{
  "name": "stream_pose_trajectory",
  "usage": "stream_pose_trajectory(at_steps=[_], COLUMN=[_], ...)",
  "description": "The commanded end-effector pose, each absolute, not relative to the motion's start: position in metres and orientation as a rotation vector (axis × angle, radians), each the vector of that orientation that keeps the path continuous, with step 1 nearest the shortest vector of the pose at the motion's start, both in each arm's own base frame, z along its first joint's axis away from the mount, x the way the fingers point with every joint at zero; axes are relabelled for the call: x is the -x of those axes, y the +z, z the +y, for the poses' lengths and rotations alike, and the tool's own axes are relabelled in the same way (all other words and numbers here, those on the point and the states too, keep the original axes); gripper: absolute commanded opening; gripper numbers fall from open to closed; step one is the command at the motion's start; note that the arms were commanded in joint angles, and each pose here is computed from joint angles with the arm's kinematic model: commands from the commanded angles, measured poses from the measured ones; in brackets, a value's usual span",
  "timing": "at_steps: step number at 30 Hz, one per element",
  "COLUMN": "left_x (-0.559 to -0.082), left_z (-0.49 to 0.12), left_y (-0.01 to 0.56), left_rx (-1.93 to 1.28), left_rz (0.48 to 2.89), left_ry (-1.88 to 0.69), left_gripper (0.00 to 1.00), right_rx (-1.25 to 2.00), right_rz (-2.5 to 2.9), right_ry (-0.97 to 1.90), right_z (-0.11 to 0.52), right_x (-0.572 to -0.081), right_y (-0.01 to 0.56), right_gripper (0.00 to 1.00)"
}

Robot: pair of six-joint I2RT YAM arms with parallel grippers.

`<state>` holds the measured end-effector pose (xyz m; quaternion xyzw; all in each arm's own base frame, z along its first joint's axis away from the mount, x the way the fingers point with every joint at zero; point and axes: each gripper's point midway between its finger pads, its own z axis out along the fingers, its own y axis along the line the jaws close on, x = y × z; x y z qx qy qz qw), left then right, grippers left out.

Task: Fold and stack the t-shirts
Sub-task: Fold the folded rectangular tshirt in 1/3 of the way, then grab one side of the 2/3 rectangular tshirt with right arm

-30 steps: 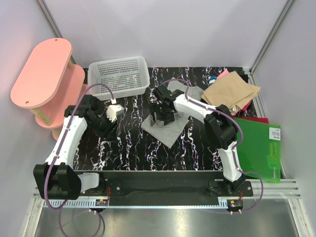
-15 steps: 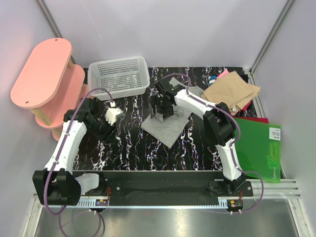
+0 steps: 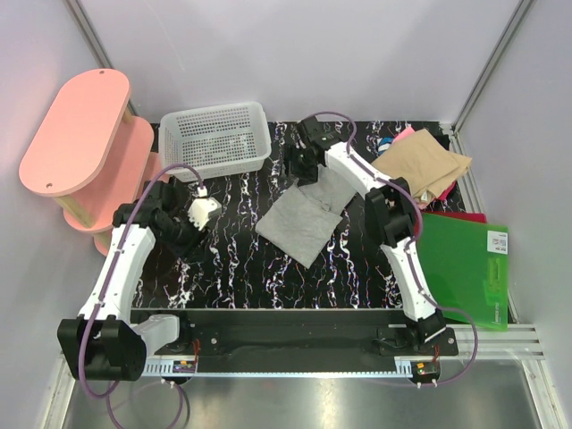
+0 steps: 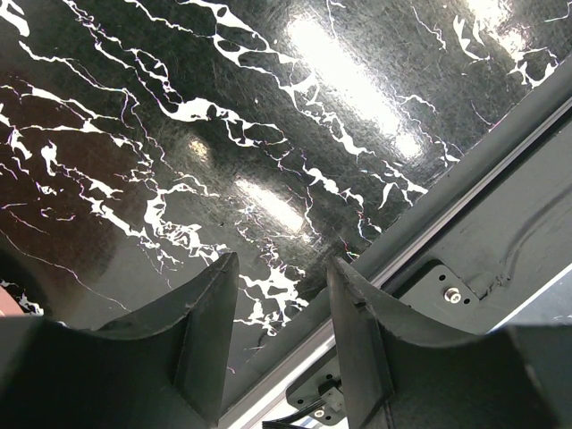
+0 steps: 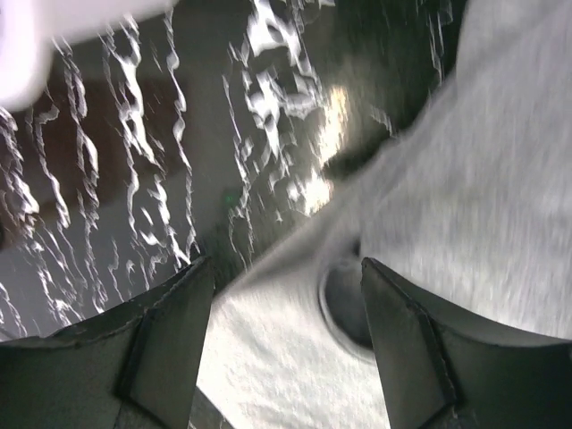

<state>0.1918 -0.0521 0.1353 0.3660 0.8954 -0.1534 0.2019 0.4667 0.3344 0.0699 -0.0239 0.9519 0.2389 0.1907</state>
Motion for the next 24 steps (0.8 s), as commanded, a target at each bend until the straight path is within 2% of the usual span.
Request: stream_pose_trajectory(at_steps=[1,5,8,10,11,12,13,14,15,17,18,24], left_x=[-0.189,-0.19,-0.192,-0.193,-0.193,-0.193,-0.193,-0.193,-0.194,-0.197,-0.199,-0.228], left_z=[-0.051,-0.051,-0.051,-0.051,-0.053,-0.055,-0.057,-0.062,-0.065,-0.078,-0.082,-0.134], left_y=[0.135,0.138,0.142,0.144,0.144,0.145,0.144,0.146,0.147,0.149,0.147,0.148], left_rx=[-1.019,-1.021,-1.024,-1.022,-1.022,-1.021,-1.015,-1.012,-1.006,-1.033,-1.038,-1.227], left_rz=[2.509,2.51,2.498,2.497,2.49,2.487,2.487,2.477,2.473,2.459,2.474,2.455], left_ry=[-0.416,-0.418,-0.411,-0.409,-0.422,-0.435,-0.451,-0.491,-0.515,-0.573,-0.597,-0.615], left_gripper=[0.49,0.49,0.49,0.49,0.49,0.49,0.49,0.49,0.49,0.49,0.49,0.48], right_rx=[0.142,0.119,0.09,0.065,0.055,0.054,0.052,0.039,0.009,-0.032,-0.05,-0.101], right_rz=[2.61,2.554,2.472,2.457,2.513,2.485,2.495,2.549,2.52,2.56,2.54,2.625], right_ry=[0.737,0.659,0.524,0.467,0.437,0.482,0.5,0.494,0.542,0.512,0.508,0.439], right_z=[0.347,0.331,0.307,0.292,0.284,0.285,0.285,0.281,0.28,0.268,0.263,0.248], right_x=[-0.49,-0.508,-0.512,-0.497,-0.484,-0.471,-0.462,-0.449,-0.439,-0.423,-0.418,-0.412], right_y=[0.093,0.121,0.163,0.186,0.169,0.192,0.191,0.163,0.179,0.147,0.152,0.105], right_gripper=[0.75,0.75,0.74,0.73,0.7,0.7,0.7,0.68,0.68,0.66,0.66,0.62])
